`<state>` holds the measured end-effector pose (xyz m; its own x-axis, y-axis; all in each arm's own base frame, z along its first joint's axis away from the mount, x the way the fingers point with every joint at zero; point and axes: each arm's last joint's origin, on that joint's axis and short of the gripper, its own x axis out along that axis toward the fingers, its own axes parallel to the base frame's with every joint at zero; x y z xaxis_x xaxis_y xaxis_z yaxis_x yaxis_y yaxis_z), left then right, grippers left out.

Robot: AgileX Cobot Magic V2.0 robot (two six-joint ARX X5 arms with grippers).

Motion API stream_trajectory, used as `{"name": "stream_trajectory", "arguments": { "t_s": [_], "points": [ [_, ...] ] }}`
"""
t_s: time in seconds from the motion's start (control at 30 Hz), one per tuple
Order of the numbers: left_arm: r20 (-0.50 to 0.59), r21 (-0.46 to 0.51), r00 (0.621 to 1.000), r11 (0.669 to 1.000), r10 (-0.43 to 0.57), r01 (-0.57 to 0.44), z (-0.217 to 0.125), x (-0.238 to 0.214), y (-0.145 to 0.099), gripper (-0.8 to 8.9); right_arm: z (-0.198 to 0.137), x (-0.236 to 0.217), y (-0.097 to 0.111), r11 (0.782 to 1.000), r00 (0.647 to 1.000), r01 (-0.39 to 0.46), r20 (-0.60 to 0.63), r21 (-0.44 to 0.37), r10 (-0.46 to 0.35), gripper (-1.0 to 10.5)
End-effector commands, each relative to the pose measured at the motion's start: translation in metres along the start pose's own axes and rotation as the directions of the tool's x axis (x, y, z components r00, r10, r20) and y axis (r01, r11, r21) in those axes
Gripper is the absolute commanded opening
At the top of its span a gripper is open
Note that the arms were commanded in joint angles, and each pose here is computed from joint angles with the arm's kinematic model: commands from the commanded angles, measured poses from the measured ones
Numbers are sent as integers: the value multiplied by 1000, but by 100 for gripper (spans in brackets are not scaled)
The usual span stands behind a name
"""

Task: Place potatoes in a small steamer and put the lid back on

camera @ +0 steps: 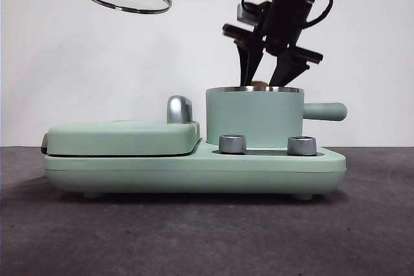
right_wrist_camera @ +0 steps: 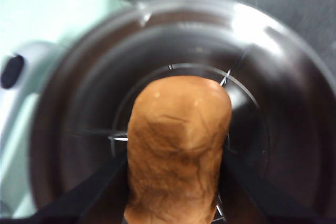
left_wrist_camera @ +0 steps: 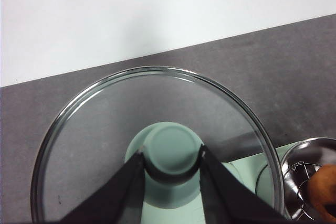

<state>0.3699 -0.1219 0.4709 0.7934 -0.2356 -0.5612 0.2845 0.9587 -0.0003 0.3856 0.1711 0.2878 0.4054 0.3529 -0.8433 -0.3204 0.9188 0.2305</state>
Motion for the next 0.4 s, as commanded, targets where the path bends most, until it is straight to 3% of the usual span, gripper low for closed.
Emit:
{"name": "stream_trajectory", "arguments": {
  "t_s": [0.03, 0.27, 0.4],
  "points": [
    [75, 0, 997, 1000, -7, 7, 8, -14, -2, 6, 1, 7, 3, 1000, 1000, -3, -19, -19, 2, 166],
    [74, 2, 997, 1000, -10, 10, 8, -14, -3, 6, -1, 7, 3, 1000, 999, -3, -34, -14, 3, 183],
    [74, 4, 997, 1000, -14, 14, 8, -14, -5, 6, -2, 7, 3, 1000, 999, -1, -44, -9, 0, 352]
  ]
}}
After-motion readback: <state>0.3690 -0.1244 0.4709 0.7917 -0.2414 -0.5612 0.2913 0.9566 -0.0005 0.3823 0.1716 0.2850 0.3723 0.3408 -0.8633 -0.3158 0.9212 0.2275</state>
